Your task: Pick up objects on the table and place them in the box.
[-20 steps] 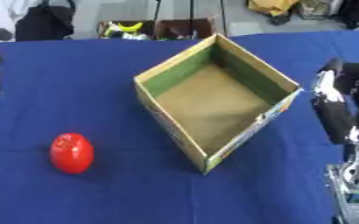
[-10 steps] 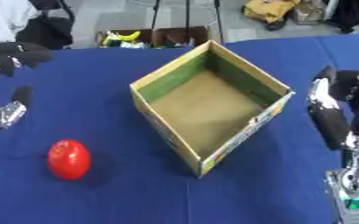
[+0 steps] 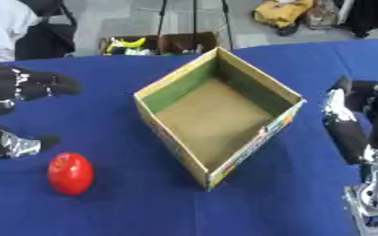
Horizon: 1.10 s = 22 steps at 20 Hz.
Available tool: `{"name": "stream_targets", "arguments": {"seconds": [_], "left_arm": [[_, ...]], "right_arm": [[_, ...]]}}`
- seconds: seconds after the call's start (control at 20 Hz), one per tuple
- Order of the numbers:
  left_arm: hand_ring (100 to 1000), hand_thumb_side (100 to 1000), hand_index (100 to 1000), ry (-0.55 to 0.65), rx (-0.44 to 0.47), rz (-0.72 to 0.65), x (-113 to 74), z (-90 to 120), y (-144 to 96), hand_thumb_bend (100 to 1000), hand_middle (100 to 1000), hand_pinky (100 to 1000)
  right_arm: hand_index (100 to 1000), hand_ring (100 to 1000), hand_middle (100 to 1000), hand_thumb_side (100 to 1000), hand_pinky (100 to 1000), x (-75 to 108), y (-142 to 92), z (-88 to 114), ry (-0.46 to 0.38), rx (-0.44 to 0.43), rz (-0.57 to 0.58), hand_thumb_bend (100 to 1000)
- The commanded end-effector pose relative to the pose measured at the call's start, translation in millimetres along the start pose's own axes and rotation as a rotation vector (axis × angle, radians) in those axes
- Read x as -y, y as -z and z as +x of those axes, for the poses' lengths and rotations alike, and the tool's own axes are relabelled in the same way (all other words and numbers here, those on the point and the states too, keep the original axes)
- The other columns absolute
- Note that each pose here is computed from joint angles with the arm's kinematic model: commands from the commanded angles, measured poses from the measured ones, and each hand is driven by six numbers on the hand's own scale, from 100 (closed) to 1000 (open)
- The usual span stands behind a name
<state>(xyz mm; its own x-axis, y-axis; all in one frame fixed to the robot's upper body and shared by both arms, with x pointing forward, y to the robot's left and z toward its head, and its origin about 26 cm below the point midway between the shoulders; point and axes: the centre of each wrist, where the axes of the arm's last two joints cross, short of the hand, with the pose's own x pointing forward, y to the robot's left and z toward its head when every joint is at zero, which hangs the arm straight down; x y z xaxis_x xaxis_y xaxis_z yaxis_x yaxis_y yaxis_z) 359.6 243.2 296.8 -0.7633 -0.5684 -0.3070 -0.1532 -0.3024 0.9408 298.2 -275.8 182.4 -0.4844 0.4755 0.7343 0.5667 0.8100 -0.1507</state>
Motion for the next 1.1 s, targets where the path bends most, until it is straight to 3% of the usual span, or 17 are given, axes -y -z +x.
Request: {"name": "stream_targets", "arguments": {"seconds": [0.05,0.25,0.8,0.95,1.1], "left_arm": [[736,1000,1000,0.033,0.0,-0.102,-8.9,-4.2,-7.3,605,930,493],[698,1000,1000,-0.006,-0.001,-0.148,-4.8,-6.4,-7.8,742,911,456],[633,1000,1000,-0.104,0.027,-0.233,17.5,-7.0,0.8,637,911,334],[648,1000,1000,-0.125,0.04,-0.255,26.2,-6.9,5.0,595,908,345],[675,1000,1000,-0.101,0.035,-0.288,31.9,-6.3,8.1,608,911,365]], "right_arm": [[565,471,375,417,564,4.4,4.2,6.6,-0.008,0.037,0.002,102],[564,471,375,416,564,4.4,4.1,6.5,-0.008,0.036,0.001,101],[563,470,374,413,564,4.1,4.2,6.7,-0.006,0.035,-0.003,100],[562,469,374,412,565,3.9,4.4,6.9,-0.005,0.037,-0.004,100],[561,469,373,411,564,3.5,4.7,7.4,-0.002,0.039,-0.003,100]]}}
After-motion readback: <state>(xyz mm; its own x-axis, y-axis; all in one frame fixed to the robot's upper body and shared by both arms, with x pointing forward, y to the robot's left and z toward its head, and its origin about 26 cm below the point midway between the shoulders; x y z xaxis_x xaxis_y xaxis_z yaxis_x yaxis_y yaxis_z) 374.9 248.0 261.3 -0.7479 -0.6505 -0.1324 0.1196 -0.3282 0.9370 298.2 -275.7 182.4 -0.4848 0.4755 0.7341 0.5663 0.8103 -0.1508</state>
